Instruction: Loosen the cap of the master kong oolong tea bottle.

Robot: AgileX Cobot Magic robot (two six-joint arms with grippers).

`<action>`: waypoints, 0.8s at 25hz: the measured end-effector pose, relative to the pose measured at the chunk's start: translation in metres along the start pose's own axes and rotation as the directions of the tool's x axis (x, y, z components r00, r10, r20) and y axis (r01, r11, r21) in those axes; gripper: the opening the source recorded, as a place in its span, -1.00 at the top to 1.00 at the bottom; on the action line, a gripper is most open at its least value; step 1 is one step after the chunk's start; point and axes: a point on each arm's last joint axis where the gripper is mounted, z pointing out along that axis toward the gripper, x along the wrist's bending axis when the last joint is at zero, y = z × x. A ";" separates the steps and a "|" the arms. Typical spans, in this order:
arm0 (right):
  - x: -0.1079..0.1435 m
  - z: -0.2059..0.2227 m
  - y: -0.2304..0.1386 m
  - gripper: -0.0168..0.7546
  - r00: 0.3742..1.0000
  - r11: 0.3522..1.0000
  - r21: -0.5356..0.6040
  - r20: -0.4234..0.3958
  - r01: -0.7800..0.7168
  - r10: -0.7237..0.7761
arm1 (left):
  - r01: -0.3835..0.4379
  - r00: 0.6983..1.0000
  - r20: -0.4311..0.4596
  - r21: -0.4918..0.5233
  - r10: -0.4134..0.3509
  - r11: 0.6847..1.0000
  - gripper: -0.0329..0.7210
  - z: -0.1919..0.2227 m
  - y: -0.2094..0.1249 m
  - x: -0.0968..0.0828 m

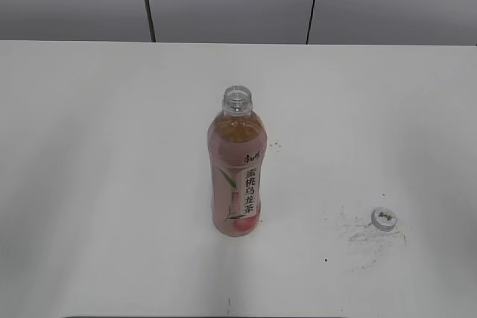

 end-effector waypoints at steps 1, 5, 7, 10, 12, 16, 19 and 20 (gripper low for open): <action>-0.002 -0.005 -0.012 -0.29 1.000 1.000 -0.028 -0.003 0.006 -0.006 | -0.008 1.000 0.010 -0.017 0.008 1.000 -0.60 -0.009 -0.006 0.000; -0.006 -0.011 -0.049 -0.29 0.999 0.995 -0.088 -0.011 0.049 -0.050 | -0.017 1.000 0.024 -0.111 0.020 0.994 -0.52 -0.047 -0.037 0.002; -0.006 -0.011 -0.067 -0.29 0.996 0.990 -0.117 -0.031 0.076 -0.080 | -0.035 0.999 0.024 -0.178 0.040 0.983 -0.49 -0.064 -0.055 0.004; -0.003 -0.011 -0.095 -0.29 0.987 0.978 -0.174 -0.085 0.117 -0.134 | -0.084 0.996 0.013 -0.257 0.091 0.963 -0.48 -0.081 -0.076 0.006; 0.000 -0.012 -0.111 -0.29 0.975 0.962 -0.232 -0.128 0.147 -0.179 | -0.124 0.991 -0.001 -0.308 0.130 0.943 -0.48 -0.089 -0.086 0.007; -0.001 -0.012 -0.144 -0.29 0.963 0.919 -0.355 -0.137 0.170 -0.231 | -0.166 0.985 -0.010 -0.337 0.173 0.927 -0.47 -0.080 -0.104 0.008; -0.003 -0.018 -0.156 -0.29 0.955 0.850 -0.486 -0.096 0.202 -0.281 | -0.198 0.978 -0.005 -0.338 0.208 0.920 -0.47 -0.065 -0.107 0.006; -0.003 -0.018 -0.159 -0.29 0.951 0.828 -0.517 -0.078 0.219 -0.300 | -0.199 0.977 -0.006 -0.373 0.212 0.906 -0.47 -0.065 -0.104 0.005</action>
